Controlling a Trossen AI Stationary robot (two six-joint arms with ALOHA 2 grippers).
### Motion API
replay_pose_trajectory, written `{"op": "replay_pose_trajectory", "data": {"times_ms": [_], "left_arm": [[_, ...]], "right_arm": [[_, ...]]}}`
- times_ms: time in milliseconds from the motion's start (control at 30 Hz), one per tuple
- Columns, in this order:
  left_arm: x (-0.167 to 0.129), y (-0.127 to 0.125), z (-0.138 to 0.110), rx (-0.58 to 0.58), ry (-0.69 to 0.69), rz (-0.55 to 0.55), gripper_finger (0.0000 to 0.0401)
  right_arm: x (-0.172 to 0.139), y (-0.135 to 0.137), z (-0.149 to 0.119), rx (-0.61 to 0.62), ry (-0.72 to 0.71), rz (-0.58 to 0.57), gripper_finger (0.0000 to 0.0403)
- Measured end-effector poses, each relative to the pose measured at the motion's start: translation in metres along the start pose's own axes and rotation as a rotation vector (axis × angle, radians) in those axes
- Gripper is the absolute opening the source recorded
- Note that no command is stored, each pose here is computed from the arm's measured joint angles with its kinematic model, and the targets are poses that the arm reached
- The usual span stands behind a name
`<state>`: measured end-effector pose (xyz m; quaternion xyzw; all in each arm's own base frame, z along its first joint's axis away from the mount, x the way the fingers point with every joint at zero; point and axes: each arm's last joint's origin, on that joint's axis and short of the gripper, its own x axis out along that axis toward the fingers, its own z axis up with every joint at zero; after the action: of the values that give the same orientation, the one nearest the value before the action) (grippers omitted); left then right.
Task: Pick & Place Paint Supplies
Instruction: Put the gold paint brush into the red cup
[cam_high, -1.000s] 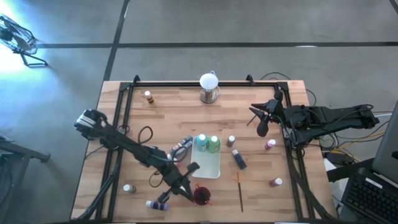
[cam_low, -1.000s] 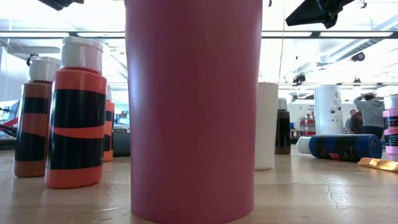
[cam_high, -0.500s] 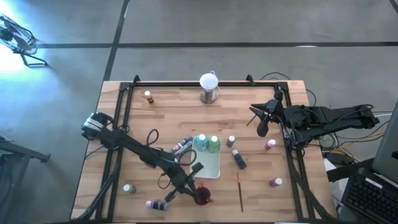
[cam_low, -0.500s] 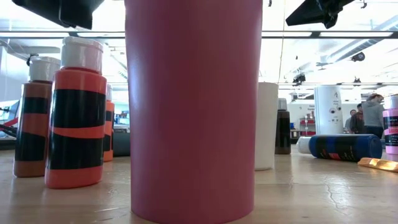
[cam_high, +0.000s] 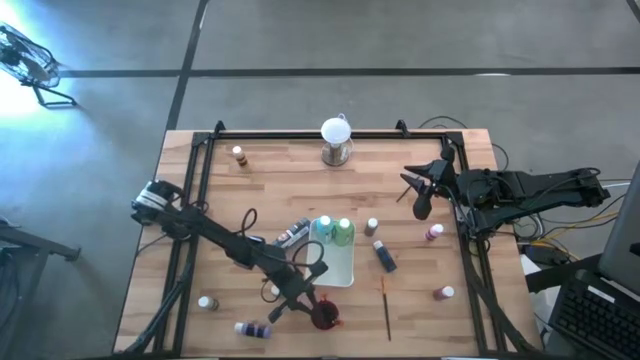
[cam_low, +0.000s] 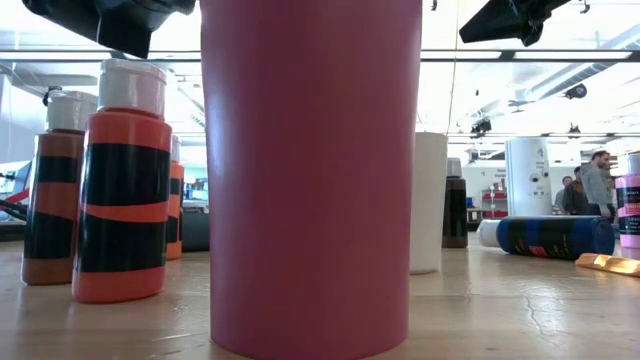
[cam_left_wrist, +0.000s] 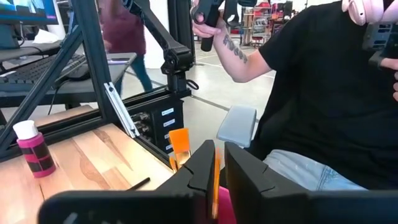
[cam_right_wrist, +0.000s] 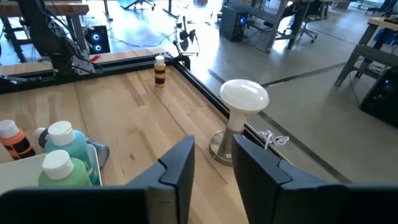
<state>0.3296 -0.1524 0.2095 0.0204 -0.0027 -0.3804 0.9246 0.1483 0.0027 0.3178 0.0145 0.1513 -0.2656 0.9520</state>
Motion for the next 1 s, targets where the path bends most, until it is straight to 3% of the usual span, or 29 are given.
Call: {"op": "replay_pose_trajectory", "data": {"times_ms": [333,600,733,1000], "left_arm": [[-0.004,0.006,0.004,-0.089,-0.005,0.019,0.0063],[-0.028,-0.001,0.042,-0.198,0.058,0.058,0.0060],[-0.049,-0.008,0.064,-0.229,0.108,0.202,0.0060],[-0.096,-0.022,0.094,-0.230,0.195,0.624,0.0060]], "right_arm": [[0.000,0.000,-0.003,-0.014,0.020,0.003,0.0084],[0.000,-0.001,-0.009,-0.057,0.074,-0.006,0.0054],[0.000,-0.002,-0.012,-0.080,0.105,-0.013,0.0045],[-0.001,-0.003,-0.015,-0.107,0.126,-0.017,0.0040]]}}
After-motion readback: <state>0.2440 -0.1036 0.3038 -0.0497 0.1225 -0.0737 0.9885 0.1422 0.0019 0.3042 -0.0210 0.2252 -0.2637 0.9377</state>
